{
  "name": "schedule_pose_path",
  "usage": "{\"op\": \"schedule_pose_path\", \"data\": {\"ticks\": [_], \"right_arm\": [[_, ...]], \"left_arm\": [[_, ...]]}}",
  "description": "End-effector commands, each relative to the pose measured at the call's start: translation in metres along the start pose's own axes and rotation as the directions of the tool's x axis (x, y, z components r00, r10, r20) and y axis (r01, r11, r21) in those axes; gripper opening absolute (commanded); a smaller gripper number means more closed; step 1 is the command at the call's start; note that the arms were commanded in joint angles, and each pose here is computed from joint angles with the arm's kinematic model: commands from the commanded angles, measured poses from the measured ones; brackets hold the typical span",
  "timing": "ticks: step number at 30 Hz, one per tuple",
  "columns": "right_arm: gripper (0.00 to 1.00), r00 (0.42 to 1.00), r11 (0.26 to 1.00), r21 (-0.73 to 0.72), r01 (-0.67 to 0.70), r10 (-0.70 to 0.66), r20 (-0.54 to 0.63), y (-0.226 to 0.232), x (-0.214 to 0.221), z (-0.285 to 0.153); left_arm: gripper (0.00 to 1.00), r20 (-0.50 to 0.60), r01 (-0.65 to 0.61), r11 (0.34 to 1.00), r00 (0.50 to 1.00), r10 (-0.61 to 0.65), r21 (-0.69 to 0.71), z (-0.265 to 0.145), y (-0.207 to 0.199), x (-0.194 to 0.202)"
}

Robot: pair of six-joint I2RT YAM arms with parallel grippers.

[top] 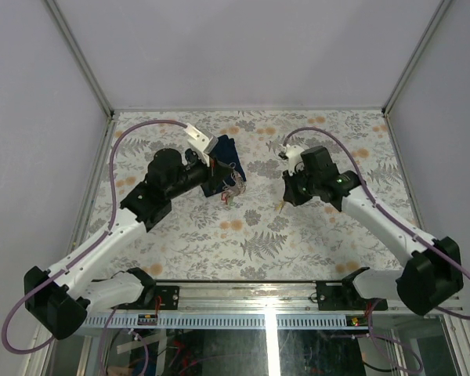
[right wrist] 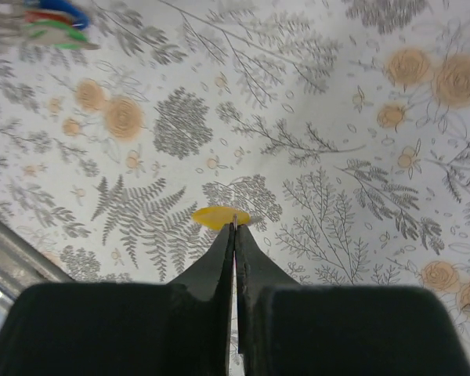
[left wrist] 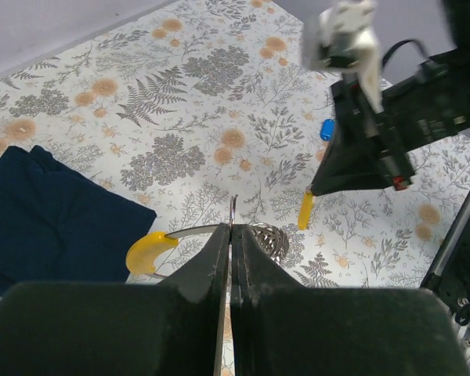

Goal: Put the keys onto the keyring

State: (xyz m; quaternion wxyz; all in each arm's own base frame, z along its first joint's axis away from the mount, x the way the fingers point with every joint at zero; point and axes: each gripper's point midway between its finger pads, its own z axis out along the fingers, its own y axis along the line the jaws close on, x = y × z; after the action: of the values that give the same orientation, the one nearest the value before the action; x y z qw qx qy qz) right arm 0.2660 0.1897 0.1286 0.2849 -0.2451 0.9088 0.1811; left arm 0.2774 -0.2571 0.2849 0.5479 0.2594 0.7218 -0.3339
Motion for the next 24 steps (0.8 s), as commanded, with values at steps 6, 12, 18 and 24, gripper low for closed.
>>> {"op": "schedule_pose_path", "data": {"ticks": [6,12,18,24], "right_arm": [[0.00,0.876,0.951,-0.122,0.284,-0.205,0.436,0.051,-0.075,-0.085],[0.00,0.731,0.888,-0.175,0.425,-0.222,0.645,0.087,-0.090,-0.140],[0.00,0.577,0.850,-0.143,0.506,-0.211,0.789,0.106,-0.101,-0.182],[0.00,0.457,0.790,-0.097,0.606,-0.246,0.855,0.119,-0.098,-0.200]], "left_arm": [[0.00,0.125,-0.093,0.995,0.988,0.088,0.039,-0.022,-0.014,-0.038],[0.00,0.180,-0.217,0.955,0.967,0.181,0.204,-0.029,-0.046,-0.053],[0.00,0.266,-0.348,0.903,0.922,0.281,0.251,-0.040,-0.070,-0.072],[0.00,0.317,-0.459,0.868,0.865,0.389,0.188,-0.043,-0.090,-0.088]]}}
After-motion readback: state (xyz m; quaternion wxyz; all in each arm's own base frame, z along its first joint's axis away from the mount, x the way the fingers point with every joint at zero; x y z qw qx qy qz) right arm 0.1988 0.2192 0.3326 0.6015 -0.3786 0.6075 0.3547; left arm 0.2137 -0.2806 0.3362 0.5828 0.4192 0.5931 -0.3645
